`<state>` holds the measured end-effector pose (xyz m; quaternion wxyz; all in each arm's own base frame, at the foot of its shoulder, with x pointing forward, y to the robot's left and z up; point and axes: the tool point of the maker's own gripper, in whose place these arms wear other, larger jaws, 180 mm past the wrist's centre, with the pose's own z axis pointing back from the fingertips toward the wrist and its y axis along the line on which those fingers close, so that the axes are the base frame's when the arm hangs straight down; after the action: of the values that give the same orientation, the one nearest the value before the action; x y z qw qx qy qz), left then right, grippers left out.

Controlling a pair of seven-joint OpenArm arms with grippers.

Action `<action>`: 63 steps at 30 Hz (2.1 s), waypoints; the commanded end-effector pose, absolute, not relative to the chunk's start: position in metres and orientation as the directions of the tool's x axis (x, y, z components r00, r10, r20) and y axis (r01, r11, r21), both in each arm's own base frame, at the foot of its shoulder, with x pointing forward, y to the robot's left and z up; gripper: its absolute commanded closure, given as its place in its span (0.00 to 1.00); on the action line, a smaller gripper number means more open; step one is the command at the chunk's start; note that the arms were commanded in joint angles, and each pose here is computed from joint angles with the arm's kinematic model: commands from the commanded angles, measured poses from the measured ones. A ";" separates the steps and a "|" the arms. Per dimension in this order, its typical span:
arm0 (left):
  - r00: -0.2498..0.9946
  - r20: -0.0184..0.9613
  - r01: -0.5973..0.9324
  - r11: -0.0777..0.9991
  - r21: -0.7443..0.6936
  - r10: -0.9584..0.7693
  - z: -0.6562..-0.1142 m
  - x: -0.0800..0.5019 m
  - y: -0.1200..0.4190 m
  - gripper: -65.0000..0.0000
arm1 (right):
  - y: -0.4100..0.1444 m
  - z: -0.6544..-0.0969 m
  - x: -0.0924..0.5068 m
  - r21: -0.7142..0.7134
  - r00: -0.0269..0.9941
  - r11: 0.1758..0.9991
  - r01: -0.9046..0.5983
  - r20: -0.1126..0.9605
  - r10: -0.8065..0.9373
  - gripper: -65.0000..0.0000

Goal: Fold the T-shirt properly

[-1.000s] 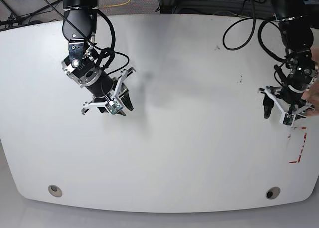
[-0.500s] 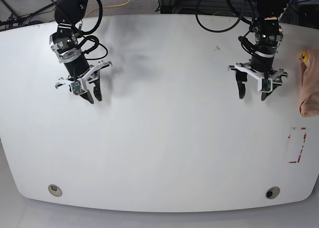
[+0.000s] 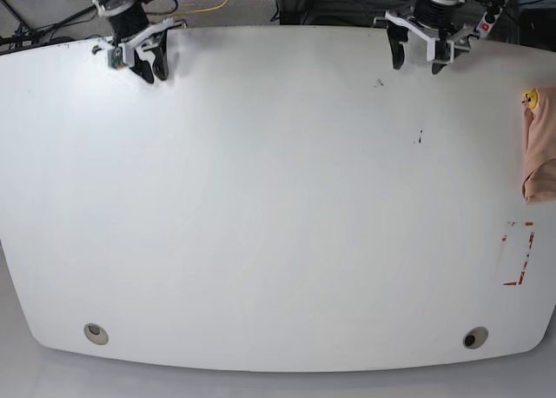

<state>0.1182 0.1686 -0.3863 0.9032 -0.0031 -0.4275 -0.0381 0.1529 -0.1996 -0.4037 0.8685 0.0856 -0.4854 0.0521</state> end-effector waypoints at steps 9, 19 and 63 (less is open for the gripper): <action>0.794 0.605 0.077 0.997 0.008 -0.066 -0.399 0.019 0.169 0.40 | -0.196 -0.409 0.044 0.217 0.682 0.972 -0.096 0.725 -0.095 0.79; 0.917 0.400 0.025 1.000 -0.019 -0.016 -0.463 -0.054 0.179 0.40 | -0.175 -0.459 -0.056 0.312 0.858 0.950 0.009 0.486 -0.168 0.79; 0.998 0.018 -0.058 0.997 0.051 0.057 -0.657 -0.009 0.196 0.40 | -0.169 -0.648 0.011 0.182 0.988 0.982 0.042 0.141 -0.068 0.78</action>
<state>-0.0152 0.1897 -0.6575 0.9993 0.0199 -0.0025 0.0330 0.0123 -0.1648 -0.6482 0.9927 0.0919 -0.0739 -0.0243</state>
